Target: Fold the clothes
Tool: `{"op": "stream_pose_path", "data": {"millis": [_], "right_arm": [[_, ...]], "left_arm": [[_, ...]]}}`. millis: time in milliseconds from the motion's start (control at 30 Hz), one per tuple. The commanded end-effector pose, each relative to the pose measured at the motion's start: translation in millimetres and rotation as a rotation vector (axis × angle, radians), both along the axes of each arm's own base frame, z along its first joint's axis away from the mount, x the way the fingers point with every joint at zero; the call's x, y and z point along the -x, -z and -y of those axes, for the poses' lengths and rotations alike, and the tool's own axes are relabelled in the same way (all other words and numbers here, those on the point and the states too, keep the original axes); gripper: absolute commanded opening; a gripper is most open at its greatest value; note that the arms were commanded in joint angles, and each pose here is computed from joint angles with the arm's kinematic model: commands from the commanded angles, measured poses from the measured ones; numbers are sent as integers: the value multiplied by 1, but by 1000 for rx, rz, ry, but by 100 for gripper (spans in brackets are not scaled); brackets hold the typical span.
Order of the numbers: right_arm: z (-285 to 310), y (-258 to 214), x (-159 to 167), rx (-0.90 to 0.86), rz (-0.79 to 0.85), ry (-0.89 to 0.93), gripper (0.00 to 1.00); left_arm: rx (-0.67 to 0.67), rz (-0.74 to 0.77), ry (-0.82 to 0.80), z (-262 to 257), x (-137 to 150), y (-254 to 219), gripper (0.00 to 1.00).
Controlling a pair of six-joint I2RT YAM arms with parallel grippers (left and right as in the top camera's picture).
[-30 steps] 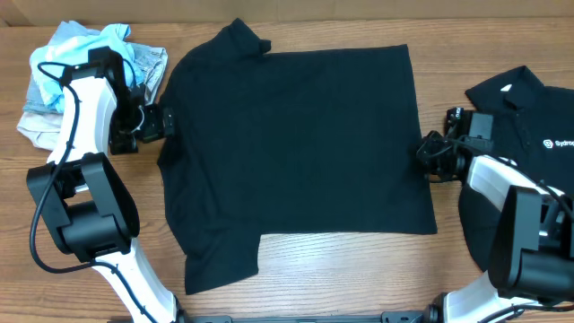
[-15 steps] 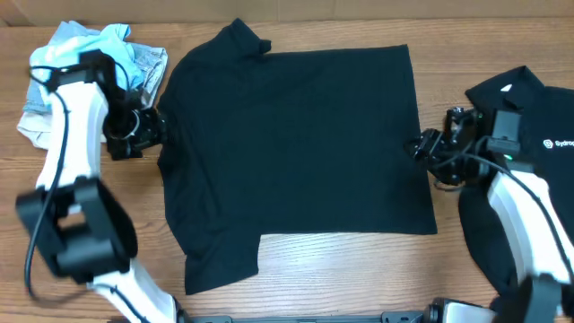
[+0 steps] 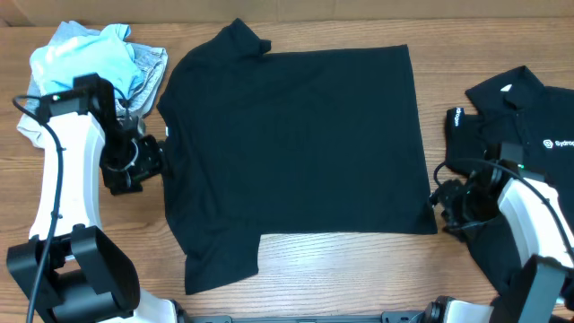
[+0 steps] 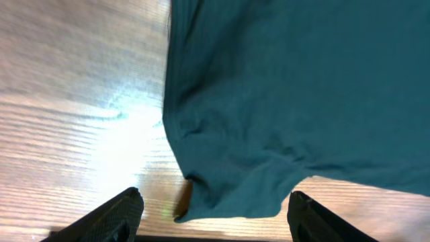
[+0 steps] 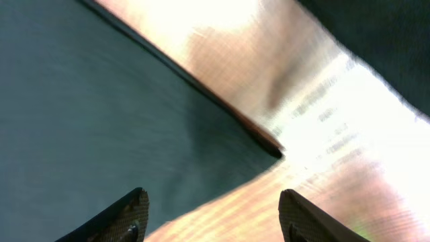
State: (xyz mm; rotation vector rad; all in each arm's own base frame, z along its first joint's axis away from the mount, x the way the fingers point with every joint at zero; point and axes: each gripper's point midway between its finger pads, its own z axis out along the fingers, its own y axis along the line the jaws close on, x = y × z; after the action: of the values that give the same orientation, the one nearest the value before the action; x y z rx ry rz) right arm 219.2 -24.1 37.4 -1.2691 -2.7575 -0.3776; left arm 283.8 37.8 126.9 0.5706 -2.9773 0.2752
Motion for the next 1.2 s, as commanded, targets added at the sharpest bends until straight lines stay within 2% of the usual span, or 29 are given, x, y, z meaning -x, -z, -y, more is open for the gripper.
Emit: {"op": "stream_pose_path", "data": {"millis": [0,67,133,200,300,367,533,567,600,733,867,967,1033,1167], "right_arm": [[-2,14,18,-3,-74,21,65],[-4,21,25,-7,-90,25,64],[-6,27,30,-8,-101,46,59],[-6,34,31,-4,-97,64,48],[1,45,27,40,-65,99,38],[2,46,22,45,-43,99,28],[6,47,15,63,-12,88,25],[7,47,14,63,-6,89,16],[7,47,12,63,0,89,13],[8,45,9,66,16,71,7],[8,45,8,66,18,71,7],[8,45,8,66,18,71,8],[8,45,8,66,18,71,8],[8,45,8,66,19,71,8]], "left_arm": [[-21,7,-39,-1,14,-2,75],[-32,10,-58,-1,21,-3,79],[-39,16,-71,0,26,-4,85],[-40,11,-81,1,31,-3,89],[-38,-18,-80,2,39,8,90],[-36,-34,-88,3,43,18,94],[-24,-91,-133,8,60,47,98],[-23,-98,-141,9,62,52,99],[-23,-109,-151,10,65,56,100],[-32,-127,-155,9,72,63,100],[-43,-149,-159,9,79,71,100],[-31,-158,-159,12,86,83,96],[12,-144,-162,20,87,93,93],[202,-63,-55,54,85,106,94]]}}
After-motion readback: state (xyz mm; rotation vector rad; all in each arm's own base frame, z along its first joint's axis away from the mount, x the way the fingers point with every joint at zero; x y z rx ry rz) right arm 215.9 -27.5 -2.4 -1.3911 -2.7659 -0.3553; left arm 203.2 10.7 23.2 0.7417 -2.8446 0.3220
